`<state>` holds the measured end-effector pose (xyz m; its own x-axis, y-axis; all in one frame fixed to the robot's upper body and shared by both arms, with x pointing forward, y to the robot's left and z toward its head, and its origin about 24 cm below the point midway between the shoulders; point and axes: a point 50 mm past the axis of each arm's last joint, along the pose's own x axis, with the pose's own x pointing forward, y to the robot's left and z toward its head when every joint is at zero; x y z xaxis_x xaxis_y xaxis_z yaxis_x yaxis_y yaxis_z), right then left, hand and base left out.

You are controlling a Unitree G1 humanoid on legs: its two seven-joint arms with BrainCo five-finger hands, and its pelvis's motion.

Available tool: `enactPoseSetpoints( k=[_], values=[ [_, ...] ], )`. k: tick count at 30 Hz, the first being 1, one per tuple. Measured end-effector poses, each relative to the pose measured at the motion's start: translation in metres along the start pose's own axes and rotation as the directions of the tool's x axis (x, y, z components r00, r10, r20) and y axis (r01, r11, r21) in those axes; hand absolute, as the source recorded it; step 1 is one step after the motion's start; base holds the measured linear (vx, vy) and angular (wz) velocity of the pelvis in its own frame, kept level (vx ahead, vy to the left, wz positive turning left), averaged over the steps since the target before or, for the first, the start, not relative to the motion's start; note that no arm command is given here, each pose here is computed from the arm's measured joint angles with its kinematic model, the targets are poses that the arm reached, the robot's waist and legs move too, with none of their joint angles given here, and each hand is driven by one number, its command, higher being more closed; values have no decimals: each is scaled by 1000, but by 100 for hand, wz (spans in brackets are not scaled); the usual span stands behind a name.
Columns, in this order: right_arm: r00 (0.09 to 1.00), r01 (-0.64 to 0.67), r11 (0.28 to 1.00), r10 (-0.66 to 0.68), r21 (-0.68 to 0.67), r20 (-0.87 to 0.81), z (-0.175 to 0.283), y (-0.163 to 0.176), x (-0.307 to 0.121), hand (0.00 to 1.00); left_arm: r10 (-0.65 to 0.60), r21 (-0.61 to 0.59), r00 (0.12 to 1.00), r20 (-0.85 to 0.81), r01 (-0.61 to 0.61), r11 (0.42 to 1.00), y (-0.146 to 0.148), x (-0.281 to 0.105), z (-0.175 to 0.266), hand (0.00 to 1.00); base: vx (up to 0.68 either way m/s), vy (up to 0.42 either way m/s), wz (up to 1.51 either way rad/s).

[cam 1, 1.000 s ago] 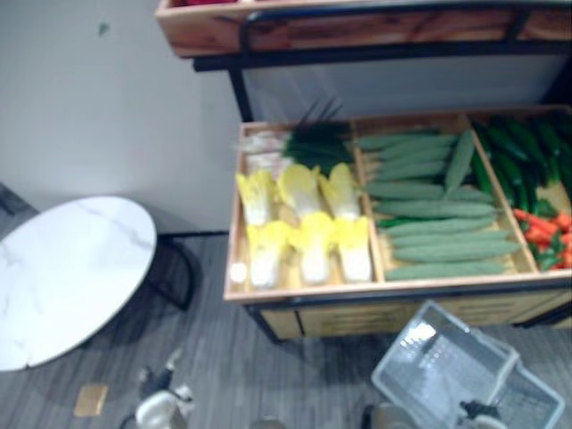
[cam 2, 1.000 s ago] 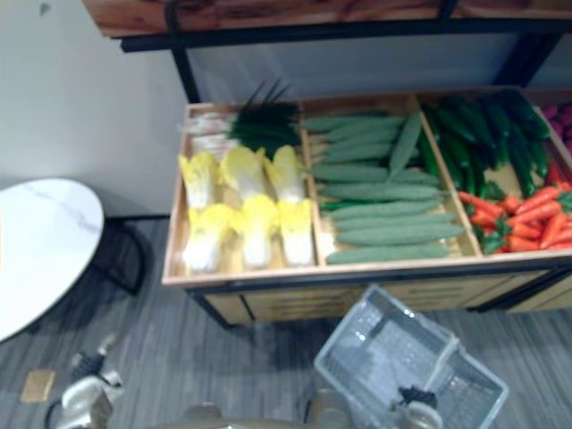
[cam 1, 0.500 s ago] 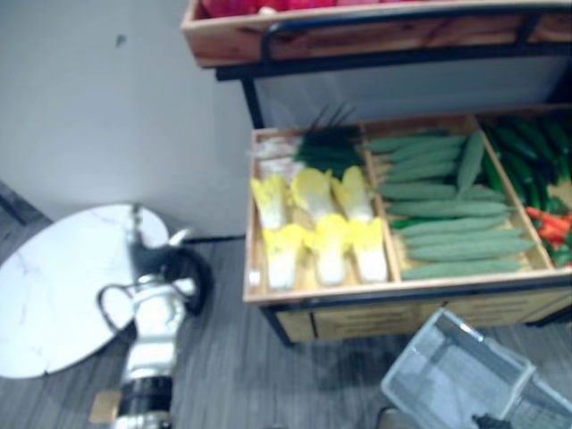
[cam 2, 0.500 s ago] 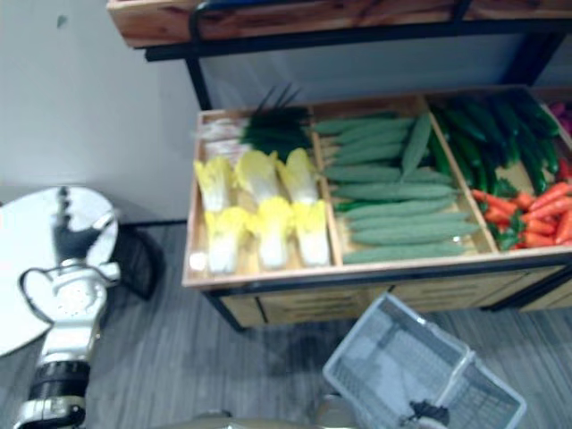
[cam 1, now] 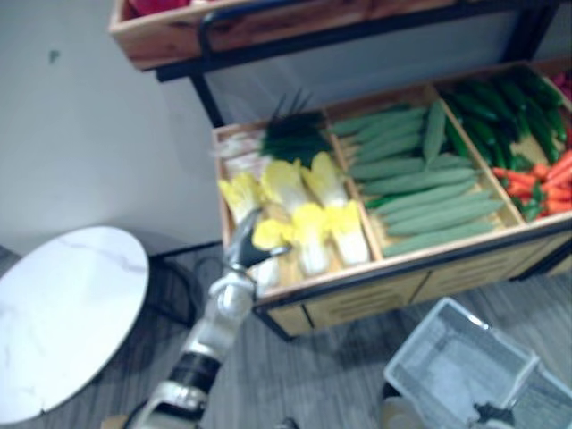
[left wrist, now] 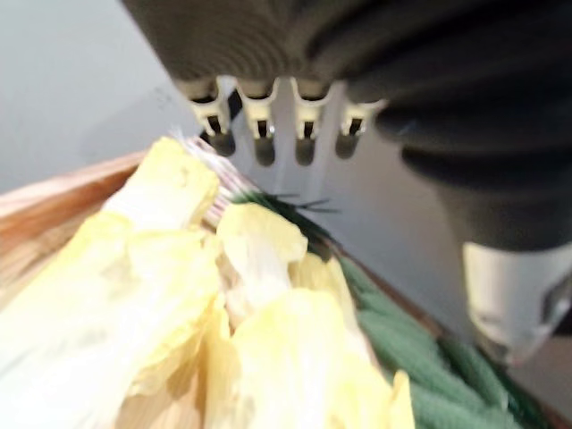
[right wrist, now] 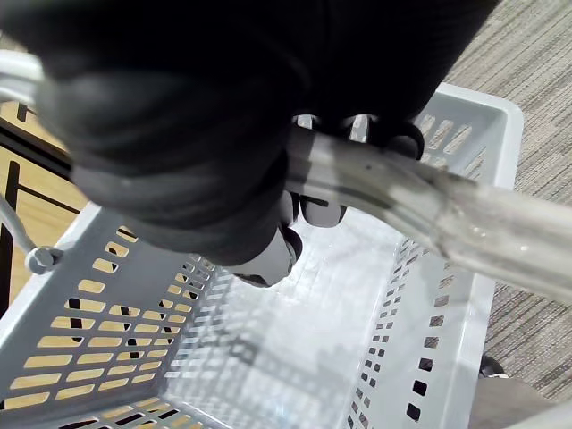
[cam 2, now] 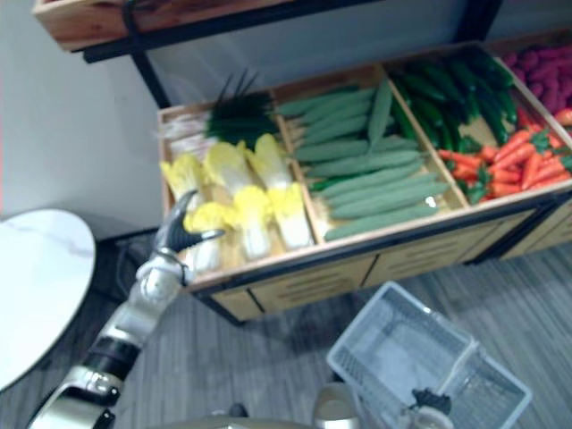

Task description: Pick vegetable in the basket

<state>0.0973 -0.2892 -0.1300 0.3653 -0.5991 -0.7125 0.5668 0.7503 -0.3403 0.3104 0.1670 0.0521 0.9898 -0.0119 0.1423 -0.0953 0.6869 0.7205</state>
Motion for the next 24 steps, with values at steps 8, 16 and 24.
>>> enactPoseSetpoints(
  k=[8, 16, 24],
  values=[
    [998, -11, 999, 9, 32, 68, 29, 16, 4, 100, -1, 93, 1000, -5, 2, 996, 6, 35, 11, 0, 49, 7, -13],
    [993, -24, 998, 17, 58, 114, 49, 27, 6, 100, -18, 128, 1000, -12, 20, 992, 5, 54, 19, 0, -17, -12, -9],
    [989, -23, 996, 9, 92, 145, 66, 36, 7, 100, -13, 218, 1000, -20, 17, 976, 4, 71, 28, 100, -8, -1, -8]
  ],
)
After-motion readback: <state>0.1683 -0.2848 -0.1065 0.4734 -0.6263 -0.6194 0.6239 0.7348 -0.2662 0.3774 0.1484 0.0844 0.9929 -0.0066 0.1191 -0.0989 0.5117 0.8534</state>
